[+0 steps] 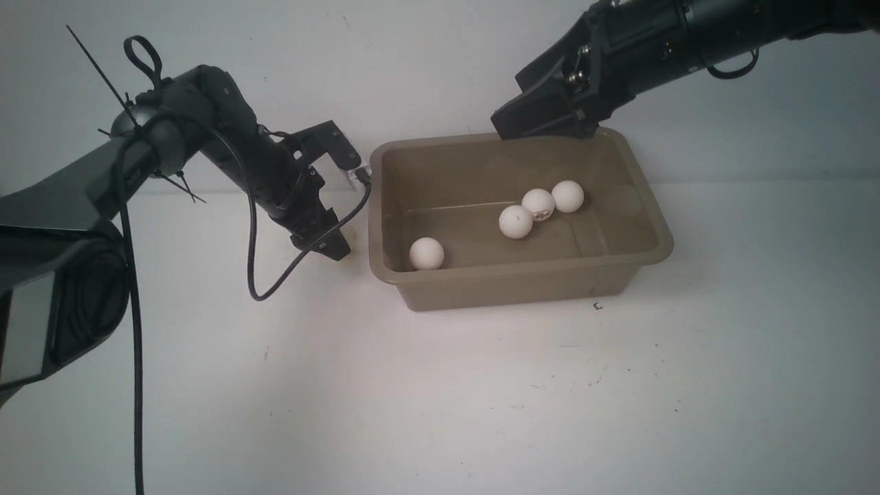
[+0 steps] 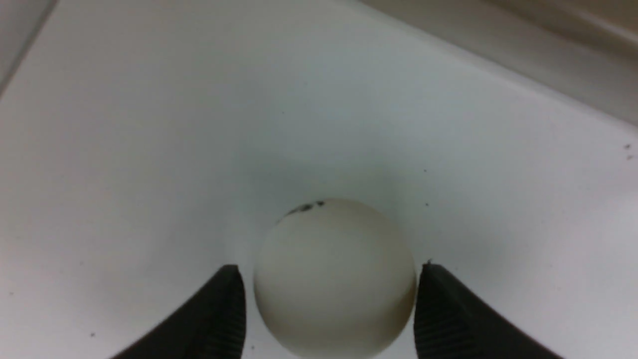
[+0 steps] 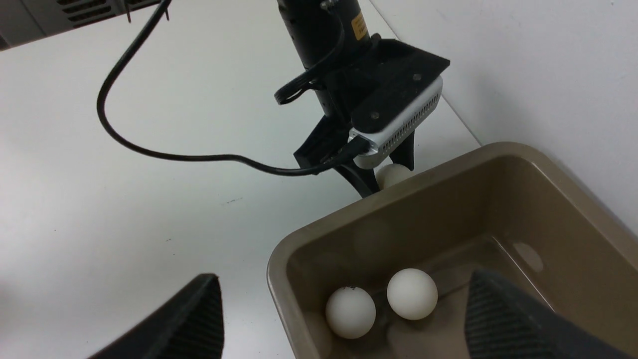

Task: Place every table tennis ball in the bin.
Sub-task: Use the left arm to clamp the table tennis ball closest to it, then use the left arm to put the table tennis ball into the box

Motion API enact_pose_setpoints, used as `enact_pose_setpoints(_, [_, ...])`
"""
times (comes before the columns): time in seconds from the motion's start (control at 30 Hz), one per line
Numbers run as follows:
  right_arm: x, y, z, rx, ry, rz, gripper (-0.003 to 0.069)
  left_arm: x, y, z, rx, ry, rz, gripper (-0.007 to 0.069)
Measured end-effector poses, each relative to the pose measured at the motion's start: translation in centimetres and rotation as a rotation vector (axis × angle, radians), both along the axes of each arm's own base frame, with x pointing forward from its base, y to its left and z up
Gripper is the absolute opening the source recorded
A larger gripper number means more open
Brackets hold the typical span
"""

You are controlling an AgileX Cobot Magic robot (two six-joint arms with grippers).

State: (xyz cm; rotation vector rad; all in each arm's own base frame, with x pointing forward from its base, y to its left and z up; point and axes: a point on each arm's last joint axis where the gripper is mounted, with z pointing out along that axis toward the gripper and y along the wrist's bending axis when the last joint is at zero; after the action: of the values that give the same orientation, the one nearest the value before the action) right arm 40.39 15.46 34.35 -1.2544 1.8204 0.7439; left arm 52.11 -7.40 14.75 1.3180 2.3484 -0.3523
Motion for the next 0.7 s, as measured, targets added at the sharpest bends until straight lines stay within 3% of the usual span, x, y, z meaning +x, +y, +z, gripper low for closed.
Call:
enact_pose_setpoints(0.07, [0.0, 0.0, 0.0, 0.001, 0.0, 0.0, 0.0588, 0.1, -0.1, 0.1, -0.015, -0.012, 0.01, 0.0349])
enact_pose_setpoints(0.33, [-0.1, 0.0, 0.0, 0.0, 0.008, 0.01, 0.0588, 0.0, -0.7, 1.9, -0.08, -0.033, -0.027, 0.0349])
enact_pose_setpoints(0.6, [-0.2, 0.0, 0.0, -0.001, 0.012, 0.016, 0.0588, -1.3, 0.2, 14.5, -0.167, -0.267, -0.029, 0.0349])
enact_pose_setpoints(0.7, [-0.2, 0.0, 0.0, -0.001, 0.013, 0.018, 0.0588, -1.8, -0.5, 16.1, -0.266, -0.282, -0.048, 0.0349])
